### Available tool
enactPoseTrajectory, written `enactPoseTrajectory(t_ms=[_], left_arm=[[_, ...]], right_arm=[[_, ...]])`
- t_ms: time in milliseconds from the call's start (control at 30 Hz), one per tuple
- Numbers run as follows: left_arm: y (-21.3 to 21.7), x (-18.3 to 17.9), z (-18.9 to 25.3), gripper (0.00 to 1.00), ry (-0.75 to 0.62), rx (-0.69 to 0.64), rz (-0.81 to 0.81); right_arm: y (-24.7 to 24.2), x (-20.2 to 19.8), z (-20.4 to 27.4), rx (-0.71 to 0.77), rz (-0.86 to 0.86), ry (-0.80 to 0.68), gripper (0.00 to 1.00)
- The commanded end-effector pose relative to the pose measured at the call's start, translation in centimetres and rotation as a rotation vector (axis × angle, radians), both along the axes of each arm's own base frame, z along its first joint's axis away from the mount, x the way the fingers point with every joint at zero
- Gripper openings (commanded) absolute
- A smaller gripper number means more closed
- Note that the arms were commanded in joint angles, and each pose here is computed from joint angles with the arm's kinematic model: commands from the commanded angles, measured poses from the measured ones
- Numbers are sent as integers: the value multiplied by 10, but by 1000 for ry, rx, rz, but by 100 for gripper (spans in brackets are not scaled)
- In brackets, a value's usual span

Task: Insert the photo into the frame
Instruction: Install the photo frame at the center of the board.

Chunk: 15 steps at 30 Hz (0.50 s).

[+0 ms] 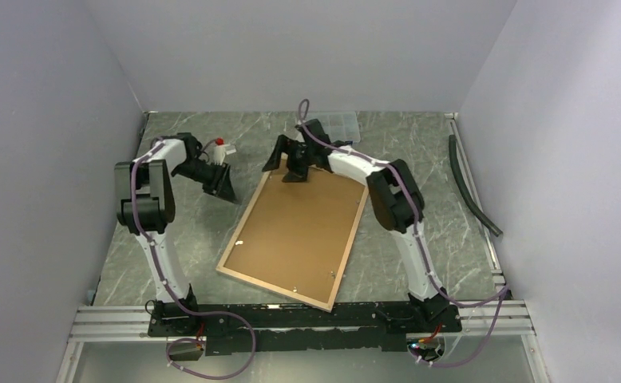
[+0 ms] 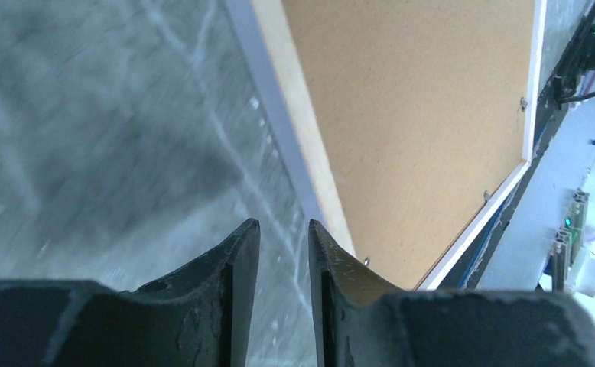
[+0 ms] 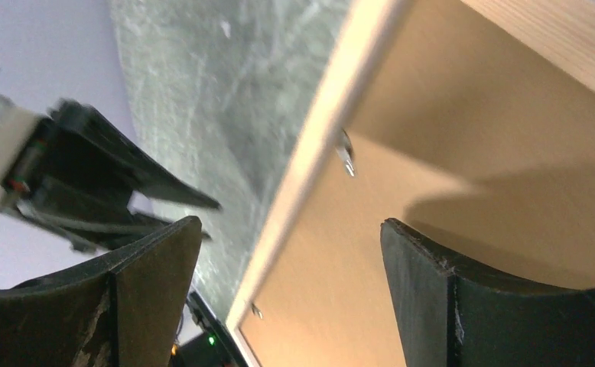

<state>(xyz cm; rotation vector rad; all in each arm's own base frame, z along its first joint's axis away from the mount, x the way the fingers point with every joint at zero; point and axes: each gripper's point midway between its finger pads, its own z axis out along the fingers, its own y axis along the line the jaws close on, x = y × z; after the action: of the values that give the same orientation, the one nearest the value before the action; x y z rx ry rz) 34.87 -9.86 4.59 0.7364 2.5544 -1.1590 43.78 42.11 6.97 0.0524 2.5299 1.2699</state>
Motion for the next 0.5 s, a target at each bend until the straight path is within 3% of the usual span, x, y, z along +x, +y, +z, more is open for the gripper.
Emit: enactPoseTrajectory(t_ms=[0,267,467], left_arm=[[21,-2,34,37,-122,51,-34],[29,-40,-7,38,-171,208,-147],[30,-55,-18,37,-192,274,-198]], right_arm=[[-79,10,78,-50,-130,-153,92],[-253,-52,60,-377,-478,-123,100],[-291,-91,26,-402,-538,-37,100]])
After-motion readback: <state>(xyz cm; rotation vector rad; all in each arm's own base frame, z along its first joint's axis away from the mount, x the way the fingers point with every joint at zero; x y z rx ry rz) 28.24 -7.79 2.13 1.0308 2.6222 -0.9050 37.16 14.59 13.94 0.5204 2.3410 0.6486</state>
